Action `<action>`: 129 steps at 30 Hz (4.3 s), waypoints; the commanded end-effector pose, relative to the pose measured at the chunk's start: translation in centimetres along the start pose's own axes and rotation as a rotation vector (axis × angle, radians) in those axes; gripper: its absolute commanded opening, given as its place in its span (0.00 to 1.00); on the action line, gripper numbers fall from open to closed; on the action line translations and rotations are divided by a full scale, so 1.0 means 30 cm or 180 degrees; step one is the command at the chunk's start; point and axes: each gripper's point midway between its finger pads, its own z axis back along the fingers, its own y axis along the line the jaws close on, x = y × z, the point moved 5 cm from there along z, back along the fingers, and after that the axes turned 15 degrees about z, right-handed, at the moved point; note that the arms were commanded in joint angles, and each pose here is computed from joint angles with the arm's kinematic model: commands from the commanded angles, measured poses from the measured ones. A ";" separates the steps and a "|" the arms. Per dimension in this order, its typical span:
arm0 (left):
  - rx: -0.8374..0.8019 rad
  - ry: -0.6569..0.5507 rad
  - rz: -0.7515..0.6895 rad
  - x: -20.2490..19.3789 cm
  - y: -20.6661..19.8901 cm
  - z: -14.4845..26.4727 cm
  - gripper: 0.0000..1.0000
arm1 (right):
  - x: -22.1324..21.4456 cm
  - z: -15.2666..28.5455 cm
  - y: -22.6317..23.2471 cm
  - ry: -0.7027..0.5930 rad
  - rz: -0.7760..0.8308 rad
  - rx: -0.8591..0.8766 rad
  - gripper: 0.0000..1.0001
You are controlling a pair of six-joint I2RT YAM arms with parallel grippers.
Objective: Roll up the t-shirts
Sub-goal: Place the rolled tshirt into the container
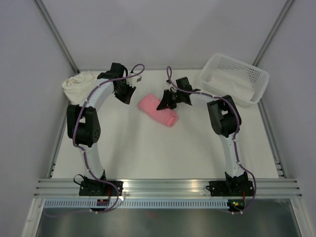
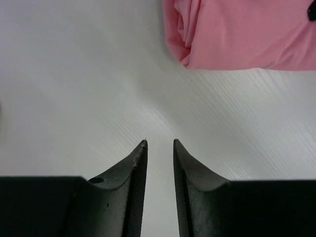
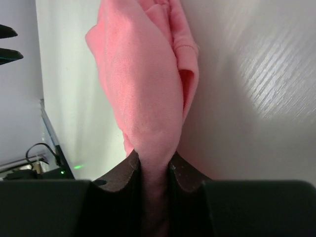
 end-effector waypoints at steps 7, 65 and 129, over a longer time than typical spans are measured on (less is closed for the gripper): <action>-0.0006 -0.0015 0.0081 0.003 0.013 -0.009 0.33 | 0.095 0.077 0.033 -0.0095 0.0298 -0.0070 0.00; 0.0206 -0.0055 -0.0048 -0.014 0.035 0.059 0.33 | 0.321 0.626 -0.034 0.0194 0.3377 -0.2321 0.00; 0.0545 0.0613 0.0033 -0.079 0.099 0.004 0.33 | 0.550 1.285 -0.926 -0.0674 0.3313 -0.3565 0.74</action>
